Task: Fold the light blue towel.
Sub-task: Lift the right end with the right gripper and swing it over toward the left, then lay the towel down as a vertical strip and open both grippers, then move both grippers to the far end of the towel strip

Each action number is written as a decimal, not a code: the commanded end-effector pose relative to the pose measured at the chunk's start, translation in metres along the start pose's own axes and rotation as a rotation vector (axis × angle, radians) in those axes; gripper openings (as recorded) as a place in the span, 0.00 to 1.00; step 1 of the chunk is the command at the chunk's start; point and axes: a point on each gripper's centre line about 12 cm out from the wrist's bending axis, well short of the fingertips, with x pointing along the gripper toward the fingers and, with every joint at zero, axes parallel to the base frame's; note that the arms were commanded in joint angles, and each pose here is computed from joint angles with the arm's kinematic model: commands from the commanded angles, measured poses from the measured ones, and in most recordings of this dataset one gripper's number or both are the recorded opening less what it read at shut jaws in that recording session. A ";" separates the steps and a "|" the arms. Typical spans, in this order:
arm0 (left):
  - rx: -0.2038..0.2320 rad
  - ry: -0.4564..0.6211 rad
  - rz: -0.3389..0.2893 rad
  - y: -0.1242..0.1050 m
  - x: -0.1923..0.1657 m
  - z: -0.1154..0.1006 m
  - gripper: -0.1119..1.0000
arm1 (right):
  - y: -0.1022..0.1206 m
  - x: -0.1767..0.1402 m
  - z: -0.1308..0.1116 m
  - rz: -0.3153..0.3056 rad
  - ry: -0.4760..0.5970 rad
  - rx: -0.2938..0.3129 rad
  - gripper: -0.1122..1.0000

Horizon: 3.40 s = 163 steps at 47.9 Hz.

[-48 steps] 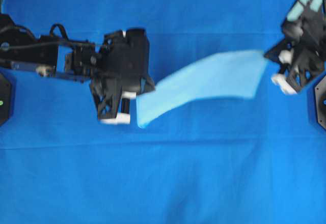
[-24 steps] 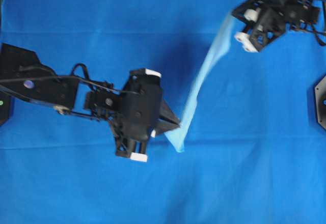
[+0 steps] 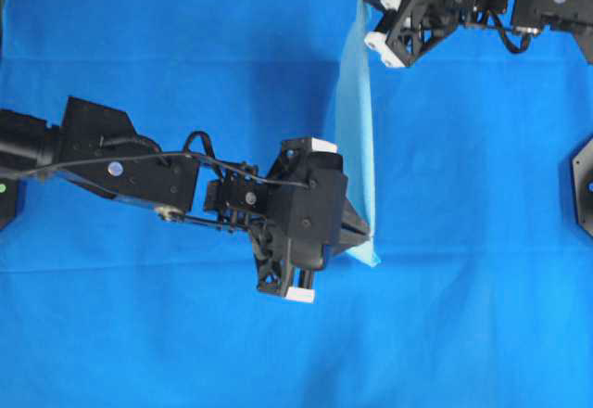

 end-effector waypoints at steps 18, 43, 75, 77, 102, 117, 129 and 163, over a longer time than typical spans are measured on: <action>0.016 -0.180 -0.005 -0.008 0.047 0.051 0.14 | -0.038 -0.051 -0.032 -0.071 -0.018 0.062 0.13; -0.013 -0.096 -0.014 -0.011 0.063 0.015 0.14 | -0.027 -0.017 -0.037 -0.036 0.023 0.040 0.13; -0.145 0.067 -0.045 -0.032 0.025 -0.082 0.14 | 0.013 0.056 -0.021 0.080 0.015 -0.023 0.13; -0.145 0.069 -0.045 -0.032 0.026 -0.083 0.14 | 0.015 0.058 -0.022 0.087 0.014 -0.026 0.13; -0.157 0.081 -0.030 -0.025 0.030 -0.092 0.51 | 0.019 0.070 -0.031 0.104 0.032 -0.028 0.53; -0.152 0.196 -0.021 -0.020 -0.004 -0.100 0.80 | 0.016 0.066 -0.034 0.084 0.053 -0.022 0.66; -0.172 0.158 -0.006 -0.010 -0.053 -0.089 0.80 | 0.015 0.033 -0.027 0.080 0.012 -0.023 0.66; -0.201 -0.307 0.120 0.030 -0.153 -0.103 0.80 | 0.041 -0.104 -0.094 0.344 -0.198 -0.004 0.66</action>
